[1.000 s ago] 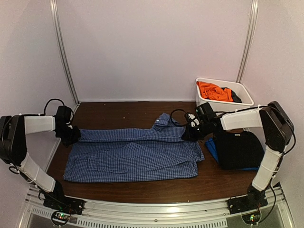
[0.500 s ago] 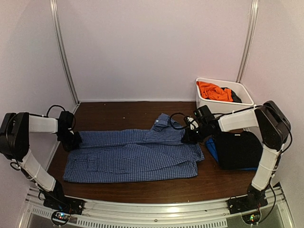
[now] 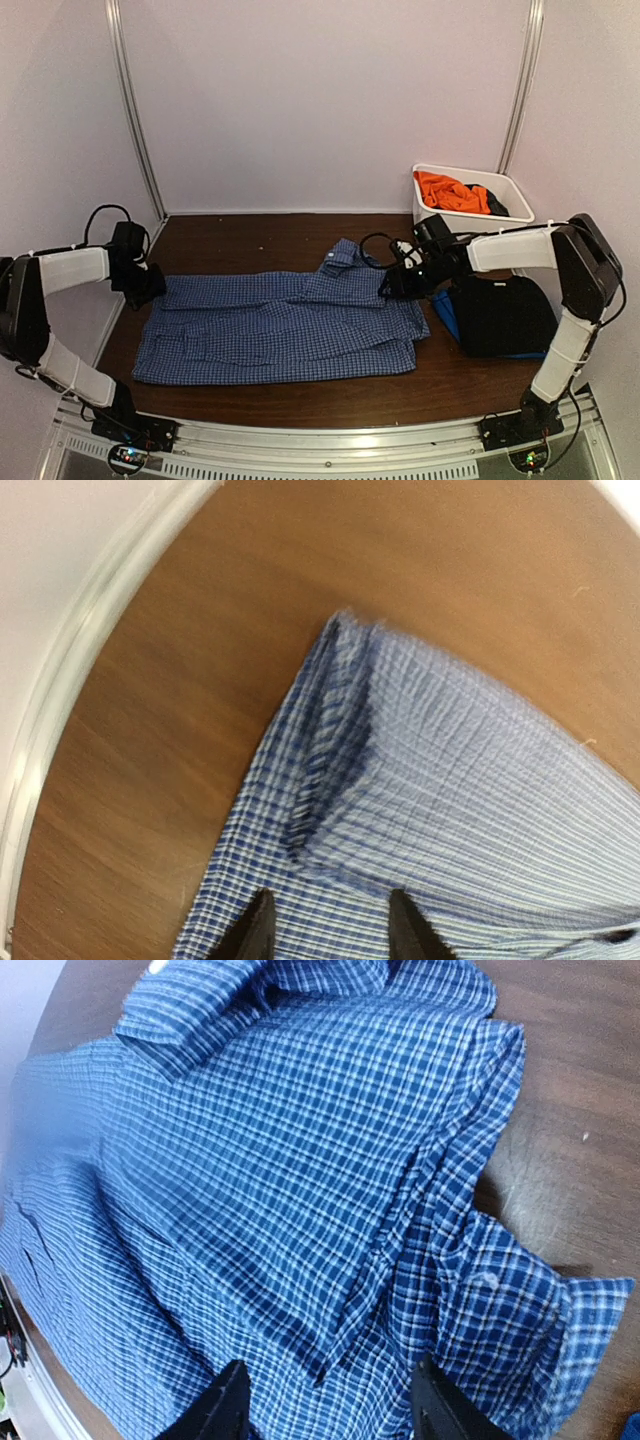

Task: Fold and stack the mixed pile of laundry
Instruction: Fold the 1/3-folded shirt at the center of the board, then adjust the 1/3-folded shirt at the center of the board.

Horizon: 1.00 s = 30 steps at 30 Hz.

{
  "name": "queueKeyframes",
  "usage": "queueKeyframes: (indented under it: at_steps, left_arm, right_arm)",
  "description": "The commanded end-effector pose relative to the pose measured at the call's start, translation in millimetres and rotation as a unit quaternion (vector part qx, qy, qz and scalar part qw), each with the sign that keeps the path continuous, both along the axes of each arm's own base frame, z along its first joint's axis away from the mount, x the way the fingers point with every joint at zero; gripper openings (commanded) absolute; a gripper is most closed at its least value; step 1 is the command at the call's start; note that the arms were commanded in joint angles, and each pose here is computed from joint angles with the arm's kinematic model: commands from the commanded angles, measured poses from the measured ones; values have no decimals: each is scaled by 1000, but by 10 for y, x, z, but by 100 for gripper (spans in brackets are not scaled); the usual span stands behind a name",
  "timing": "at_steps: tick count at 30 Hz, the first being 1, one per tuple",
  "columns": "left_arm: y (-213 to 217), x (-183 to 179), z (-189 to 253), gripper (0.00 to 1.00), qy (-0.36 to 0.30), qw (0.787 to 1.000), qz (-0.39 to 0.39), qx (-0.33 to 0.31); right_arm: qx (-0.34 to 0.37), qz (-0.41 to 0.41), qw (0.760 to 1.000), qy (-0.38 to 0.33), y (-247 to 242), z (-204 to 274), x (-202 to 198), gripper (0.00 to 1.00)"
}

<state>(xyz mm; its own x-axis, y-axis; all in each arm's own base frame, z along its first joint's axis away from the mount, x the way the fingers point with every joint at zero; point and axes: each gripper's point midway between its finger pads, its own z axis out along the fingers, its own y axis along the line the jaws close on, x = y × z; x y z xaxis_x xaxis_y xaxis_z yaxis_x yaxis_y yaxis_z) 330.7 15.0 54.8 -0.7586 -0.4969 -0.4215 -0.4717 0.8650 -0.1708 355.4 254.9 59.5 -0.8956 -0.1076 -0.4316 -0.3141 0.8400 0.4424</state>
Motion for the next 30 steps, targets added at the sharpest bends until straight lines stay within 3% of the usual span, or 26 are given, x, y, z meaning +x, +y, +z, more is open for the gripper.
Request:
queueKeyframes:
  at_steps: [1, 3, 13, 18, 24, 30]
  left_arm:
    - [-223, 296, 677, 45, -122, 990, -76, 3]
    - [-502, 429, 816, 52, -156, 980, -126, -22]
    - [-989, 1043, 555, 54, -158, 965, -201, -65]
    - [-813, 1191, 219, 53, -115, 979, -161, -44]
    - [-402, 1070, -145, 53, -64, 994, -91, -25]
    - [-470, 1149, 54, 55, -89, 988, -126, -31]
  right_arm:
    - [23, 3, 996, -91, 32, 725, 193, 60]
    - [47, 14, 994, -102, 150, 837, 253, 60]
    - [102, 61, 991, -63, 812, 496, 497, 56]
    - [77, 53, 995, -30, 766, 28, 465, 54]
    - [37, 42, 998, -1, 487, -353, 286, 52]
    - [30, 46, 996, -76, 348, 151, 401, 51]
